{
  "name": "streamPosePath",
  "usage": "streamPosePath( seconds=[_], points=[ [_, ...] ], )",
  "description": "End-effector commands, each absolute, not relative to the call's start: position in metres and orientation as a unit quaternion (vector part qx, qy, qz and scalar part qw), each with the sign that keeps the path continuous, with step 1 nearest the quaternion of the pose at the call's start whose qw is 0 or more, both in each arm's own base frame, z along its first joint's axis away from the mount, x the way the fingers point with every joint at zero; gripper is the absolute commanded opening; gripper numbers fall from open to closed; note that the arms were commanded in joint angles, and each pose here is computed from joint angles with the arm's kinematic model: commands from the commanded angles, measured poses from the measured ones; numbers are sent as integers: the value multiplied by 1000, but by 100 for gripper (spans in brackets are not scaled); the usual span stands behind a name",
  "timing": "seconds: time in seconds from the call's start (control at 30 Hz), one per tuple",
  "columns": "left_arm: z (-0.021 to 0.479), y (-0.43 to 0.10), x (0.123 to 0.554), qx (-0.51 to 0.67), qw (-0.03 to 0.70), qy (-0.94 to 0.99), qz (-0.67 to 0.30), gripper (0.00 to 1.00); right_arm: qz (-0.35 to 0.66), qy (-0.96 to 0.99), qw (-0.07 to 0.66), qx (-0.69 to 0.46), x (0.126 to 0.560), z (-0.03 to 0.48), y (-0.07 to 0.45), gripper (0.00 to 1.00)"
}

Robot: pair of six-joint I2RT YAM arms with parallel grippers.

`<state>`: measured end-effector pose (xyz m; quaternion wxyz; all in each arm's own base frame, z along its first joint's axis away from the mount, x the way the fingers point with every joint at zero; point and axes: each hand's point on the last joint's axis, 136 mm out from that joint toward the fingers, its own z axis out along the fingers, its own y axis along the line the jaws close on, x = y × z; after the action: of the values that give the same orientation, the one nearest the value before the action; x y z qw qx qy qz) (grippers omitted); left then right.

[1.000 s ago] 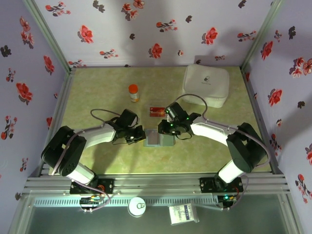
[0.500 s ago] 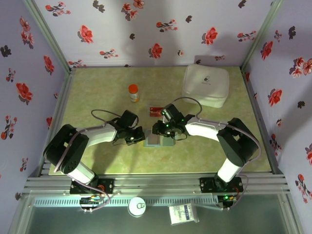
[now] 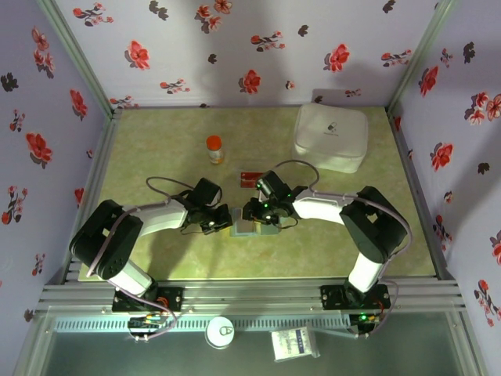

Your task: Take the credit cards out of the card holder

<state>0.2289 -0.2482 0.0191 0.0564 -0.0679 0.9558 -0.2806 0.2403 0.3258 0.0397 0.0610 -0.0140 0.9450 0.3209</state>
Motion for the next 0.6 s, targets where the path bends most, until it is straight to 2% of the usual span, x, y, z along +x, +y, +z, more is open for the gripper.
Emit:
streamPosePath(
  seconds=[0.0, 0.23, 0.57],
  points=[
    [13, -241, 222, -77, 54, 960, -264, 5, 315, 947, 54, -12, 239, 34, 328, 32],
    [15, -240, 223, -74, 54, 962, -259, 5, 268, 961, 71, -15, 242, 34, 312, 31],
    [22, -243, 228, -74, 62, 960, -263, 5, 262, 962, 70, -23, 241, 34, 309, 30]
  ],
)
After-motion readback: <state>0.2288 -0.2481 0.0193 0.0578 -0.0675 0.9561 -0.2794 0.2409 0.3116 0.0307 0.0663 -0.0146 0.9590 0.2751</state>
